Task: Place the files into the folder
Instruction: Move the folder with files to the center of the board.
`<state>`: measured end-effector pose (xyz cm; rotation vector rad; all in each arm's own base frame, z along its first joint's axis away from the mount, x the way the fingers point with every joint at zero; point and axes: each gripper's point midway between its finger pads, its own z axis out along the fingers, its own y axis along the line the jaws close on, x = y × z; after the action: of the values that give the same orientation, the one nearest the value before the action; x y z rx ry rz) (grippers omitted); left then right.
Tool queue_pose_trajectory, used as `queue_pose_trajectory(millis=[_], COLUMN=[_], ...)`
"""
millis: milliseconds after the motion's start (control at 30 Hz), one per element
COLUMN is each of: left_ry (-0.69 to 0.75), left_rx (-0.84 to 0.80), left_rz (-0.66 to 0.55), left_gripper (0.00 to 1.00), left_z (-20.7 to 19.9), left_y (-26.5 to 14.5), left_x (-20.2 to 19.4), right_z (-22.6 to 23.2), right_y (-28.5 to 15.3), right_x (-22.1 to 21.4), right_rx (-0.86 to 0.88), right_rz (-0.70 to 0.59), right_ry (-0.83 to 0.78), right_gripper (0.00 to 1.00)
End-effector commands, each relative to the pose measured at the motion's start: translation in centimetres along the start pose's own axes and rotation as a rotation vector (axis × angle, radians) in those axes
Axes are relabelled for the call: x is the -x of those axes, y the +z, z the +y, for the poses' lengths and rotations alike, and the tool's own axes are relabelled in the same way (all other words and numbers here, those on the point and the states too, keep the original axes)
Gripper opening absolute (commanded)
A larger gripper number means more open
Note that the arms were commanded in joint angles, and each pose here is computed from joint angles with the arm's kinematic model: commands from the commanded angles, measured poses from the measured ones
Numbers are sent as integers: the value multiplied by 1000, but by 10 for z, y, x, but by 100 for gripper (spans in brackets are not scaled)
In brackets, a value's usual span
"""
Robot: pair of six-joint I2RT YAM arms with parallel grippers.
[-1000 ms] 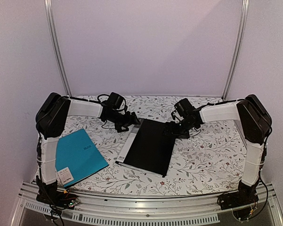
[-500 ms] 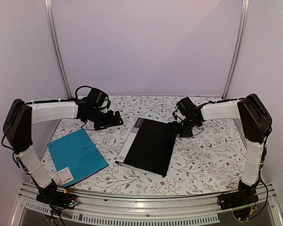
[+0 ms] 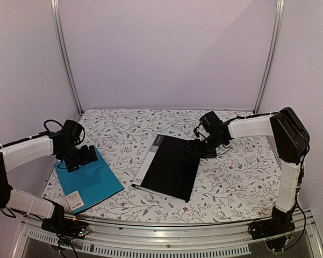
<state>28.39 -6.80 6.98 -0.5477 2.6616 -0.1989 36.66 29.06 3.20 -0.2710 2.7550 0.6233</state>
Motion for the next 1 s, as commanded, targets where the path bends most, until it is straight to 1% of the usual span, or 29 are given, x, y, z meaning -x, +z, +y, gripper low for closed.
queue_pose_trajectory(millis=[0, 67, 167, 233, 300, 433, 600, 733, 833, 967], left_ry=[-152, -205, -282, -355, -403, -500, -549, -568, -577, -580], left_rx=[147, 205, 228, 228, 226, 248, 297, 253, 162, 71], left_rz=[-29, -67, -124, -138, -146, -95, 0, 41, 76, 85], left_gripper=[100, 99, 99, 100, 99, 100, 99, 100, 99, 96], left_z=[57, 79, 101, 117, 125, 145, 166, 163, 148, 133], left_y=[-18, -32, -49, -52, -51, -38, -17, 4, 20, 32], left_x=[1, 3, 5, 4, 5, 6, 8, 9, 15, 30], right_z=[5, 6, 8, 10, 11, 10, 4, -12, -26, -35], right_y=[13, 14, 15, 15, 15, 10, -1, -8, -12, -20], right_x=[-14, -16, -17, -17, -18, -18, -13, -7, -6, -5], right_rx=[21, 25, 30, 39, 48, 37, -4, -20, -36, -51], right_rz=[43, 49, 53, 55, 60, 55, 37, 34, 40, 36], right_ry=[6, 5, 7, 6, 8, 5, -8, 12, 29, 37], right_gripper=[94, 94, 94, 94, 94, 94, 95, 95, 95, 95])
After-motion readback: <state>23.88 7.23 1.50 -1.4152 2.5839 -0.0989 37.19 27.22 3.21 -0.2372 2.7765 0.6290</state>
